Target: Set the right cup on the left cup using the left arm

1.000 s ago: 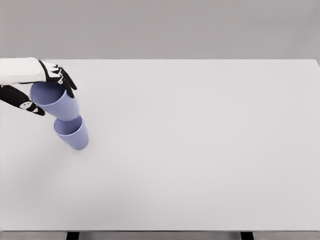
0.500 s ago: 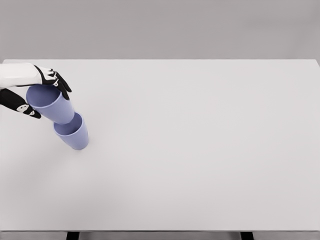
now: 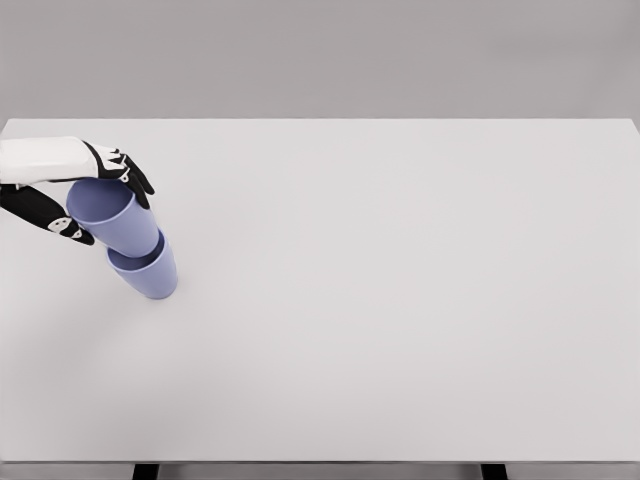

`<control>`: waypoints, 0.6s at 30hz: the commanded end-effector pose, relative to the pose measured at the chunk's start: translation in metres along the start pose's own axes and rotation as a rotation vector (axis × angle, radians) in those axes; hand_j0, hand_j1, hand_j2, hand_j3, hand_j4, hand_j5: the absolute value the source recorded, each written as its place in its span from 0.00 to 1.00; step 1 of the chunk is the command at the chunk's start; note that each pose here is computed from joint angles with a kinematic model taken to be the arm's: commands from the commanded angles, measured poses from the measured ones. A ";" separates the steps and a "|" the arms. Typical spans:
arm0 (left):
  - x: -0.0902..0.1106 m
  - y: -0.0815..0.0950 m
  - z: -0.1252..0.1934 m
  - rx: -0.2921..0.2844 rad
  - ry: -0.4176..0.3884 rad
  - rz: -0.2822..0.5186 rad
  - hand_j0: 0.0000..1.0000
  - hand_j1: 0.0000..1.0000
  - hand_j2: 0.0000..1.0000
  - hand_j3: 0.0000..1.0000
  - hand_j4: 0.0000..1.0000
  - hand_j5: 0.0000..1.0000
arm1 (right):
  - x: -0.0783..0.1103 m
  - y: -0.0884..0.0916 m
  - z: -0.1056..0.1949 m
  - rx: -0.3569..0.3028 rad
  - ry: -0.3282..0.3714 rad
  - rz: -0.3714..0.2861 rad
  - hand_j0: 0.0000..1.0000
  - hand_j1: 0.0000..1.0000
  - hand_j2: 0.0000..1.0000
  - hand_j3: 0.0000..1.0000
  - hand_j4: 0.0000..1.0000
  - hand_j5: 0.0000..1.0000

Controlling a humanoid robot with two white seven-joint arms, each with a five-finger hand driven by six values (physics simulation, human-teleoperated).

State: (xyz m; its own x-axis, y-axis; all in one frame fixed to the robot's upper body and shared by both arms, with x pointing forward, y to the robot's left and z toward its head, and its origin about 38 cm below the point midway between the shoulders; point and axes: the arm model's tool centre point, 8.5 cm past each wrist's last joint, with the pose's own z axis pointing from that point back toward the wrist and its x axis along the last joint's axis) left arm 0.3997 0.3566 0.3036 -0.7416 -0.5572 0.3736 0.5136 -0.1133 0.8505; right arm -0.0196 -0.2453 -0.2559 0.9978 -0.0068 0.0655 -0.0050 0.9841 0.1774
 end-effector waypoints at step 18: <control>-0.008 -0.005 0.002 0.000 0.020 0.023 0.58 0.58 0.58 0.58 0.58 0.58 | 0.000 0.000 0.000 0.000 0.000 0.000 1.00 1.00 1.00 1.00 1.00 1.00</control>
State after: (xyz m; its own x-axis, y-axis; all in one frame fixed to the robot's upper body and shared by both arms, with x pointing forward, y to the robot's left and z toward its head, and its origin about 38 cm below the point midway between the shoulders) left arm 0.4006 0.3612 0.2966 -0.7271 -0.5708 0.3814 0.5284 -0.1105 0.8418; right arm -0.0196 -0.2453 -0.2559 0.9978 -0.0068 0.0655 -0.0050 0.9841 0.1774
